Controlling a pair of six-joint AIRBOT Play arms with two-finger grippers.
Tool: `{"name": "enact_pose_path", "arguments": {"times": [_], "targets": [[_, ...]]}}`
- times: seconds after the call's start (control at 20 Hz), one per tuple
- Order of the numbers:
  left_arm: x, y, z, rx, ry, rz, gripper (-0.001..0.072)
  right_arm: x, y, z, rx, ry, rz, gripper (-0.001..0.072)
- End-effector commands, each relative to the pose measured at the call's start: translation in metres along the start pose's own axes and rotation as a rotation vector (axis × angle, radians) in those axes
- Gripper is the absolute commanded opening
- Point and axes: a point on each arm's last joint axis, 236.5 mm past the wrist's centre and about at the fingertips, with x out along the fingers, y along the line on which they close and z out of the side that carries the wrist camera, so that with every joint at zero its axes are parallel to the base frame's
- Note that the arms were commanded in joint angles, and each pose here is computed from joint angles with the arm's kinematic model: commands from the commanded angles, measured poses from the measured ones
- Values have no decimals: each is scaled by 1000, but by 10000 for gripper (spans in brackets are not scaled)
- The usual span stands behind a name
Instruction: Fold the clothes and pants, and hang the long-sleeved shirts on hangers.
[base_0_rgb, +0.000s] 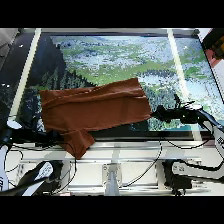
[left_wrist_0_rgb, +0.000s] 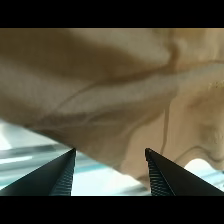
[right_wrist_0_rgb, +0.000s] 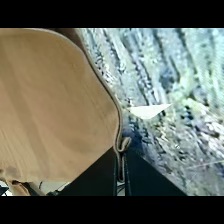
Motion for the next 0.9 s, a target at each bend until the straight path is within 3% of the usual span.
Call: {"name": "enact_pose_path", "arguments": {"times": [0.0, 0.4, 0.85], "targets": [[0, 0, 7, 14, -30, 1, 467, 0, -1, 2, 1, -7, -4, 16], [-1, 10, -15, 42, 63, 41, 491, 0, -2, 2, 0, -8, -6, 15], [22, 3, -5, 38, 94, 5, 464, 0, -2, 3, 1, -10, -7, 16]]}}
